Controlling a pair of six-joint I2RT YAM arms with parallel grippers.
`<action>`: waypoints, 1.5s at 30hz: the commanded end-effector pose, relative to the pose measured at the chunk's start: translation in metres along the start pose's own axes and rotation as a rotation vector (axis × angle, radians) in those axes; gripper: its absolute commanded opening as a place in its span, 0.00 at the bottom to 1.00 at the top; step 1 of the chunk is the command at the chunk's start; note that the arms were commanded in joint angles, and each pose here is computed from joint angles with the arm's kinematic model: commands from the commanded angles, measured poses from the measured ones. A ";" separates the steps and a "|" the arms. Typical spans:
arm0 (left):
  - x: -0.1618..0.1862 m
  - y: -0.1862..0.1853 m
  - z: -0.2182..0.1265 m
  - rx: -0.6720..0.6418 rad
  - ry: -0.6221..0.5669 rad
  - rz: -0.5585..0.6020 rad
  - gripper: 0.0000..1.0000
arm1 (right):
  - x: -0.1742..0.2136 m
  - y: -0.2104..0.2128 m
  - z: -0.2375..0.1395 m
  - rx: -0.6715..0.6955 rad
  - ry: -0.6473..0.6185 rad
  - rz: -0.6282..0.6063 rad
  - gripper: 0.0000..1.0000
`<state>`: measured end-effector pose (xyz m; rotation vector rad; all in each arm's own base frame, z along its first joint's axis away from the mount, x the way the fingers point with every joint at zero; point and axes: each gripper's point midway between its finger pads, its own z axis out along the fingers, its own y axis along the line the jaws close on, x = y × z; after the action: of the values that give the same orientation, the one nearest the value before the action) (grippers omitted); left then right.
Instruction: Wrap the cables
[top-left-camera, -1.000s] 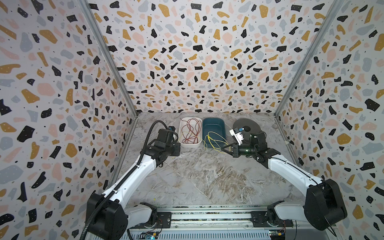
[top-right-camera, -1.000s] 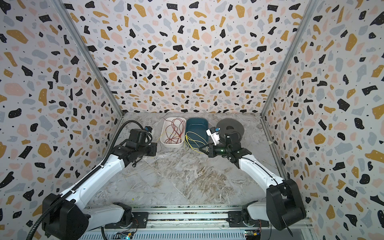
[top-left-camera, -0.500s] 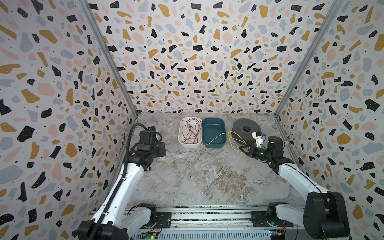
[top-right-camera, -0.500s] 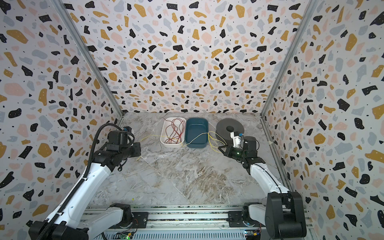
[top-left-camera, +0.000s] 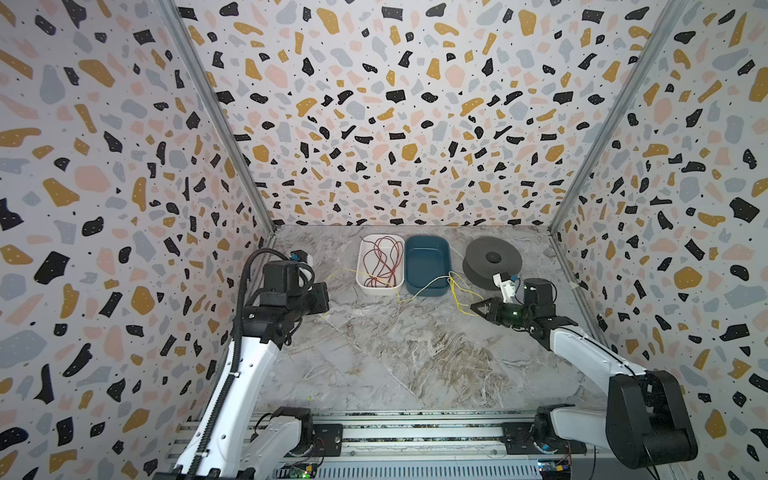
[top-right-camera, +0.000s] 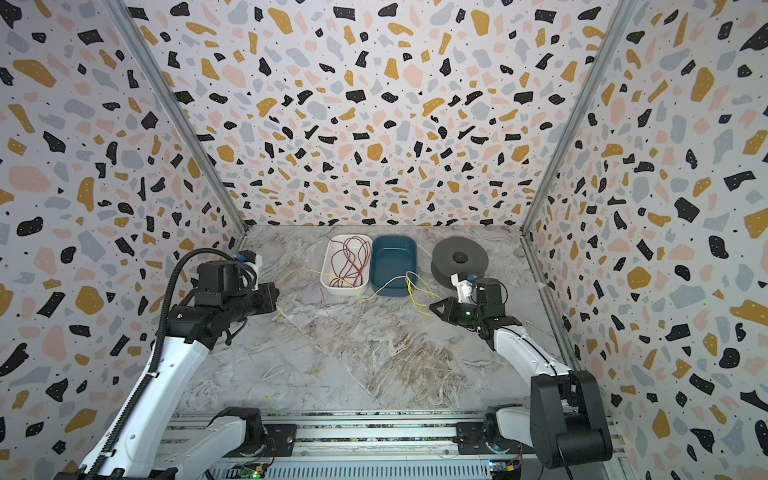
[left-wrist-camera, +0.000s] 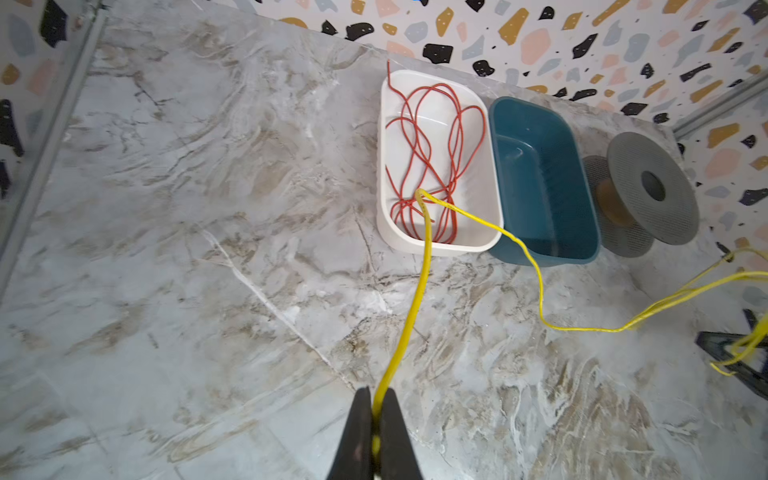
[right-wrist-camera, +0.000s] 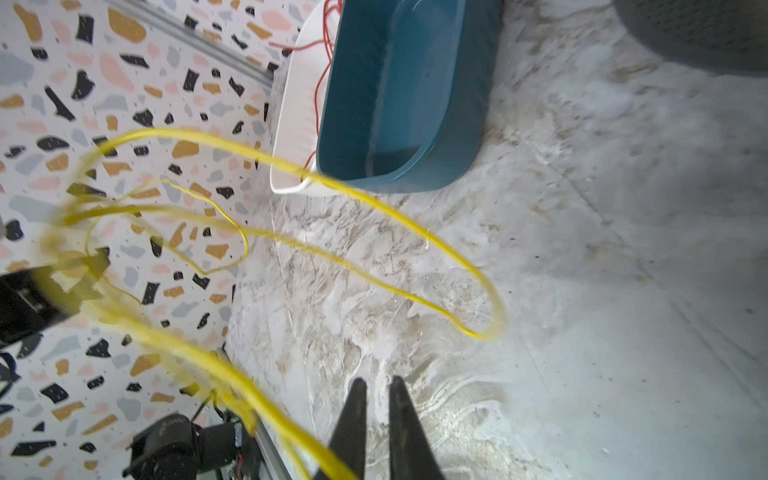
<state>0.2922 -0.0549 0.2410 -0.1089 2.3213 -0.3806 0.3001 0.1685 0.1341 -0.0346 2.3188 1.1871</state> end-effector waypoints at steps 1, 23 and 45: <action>-0.006 -0.016 -0.002 0.096 -0.031 0.010 0.00 | 0.016 0.005 0.007 -0.024 0.054 -0.035 0.20; -0.009 -0.036 -0.007 0.217 -0.060 0.040 0.00 | -0.011 0.042 0.001 0.004 0.007 -0.233 0.69; -0.029 -0.087 -0.057 0.458 -0.248 0.191 0.00 | -0.118 0.040 -0.015 0.051 -0.155 -0.180 0.66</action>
<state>0.2729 -0.1080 0.3010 0.1826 2.0434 -0.7087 0.3759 0.1688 0.2222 -0.1639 2.1653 0.9820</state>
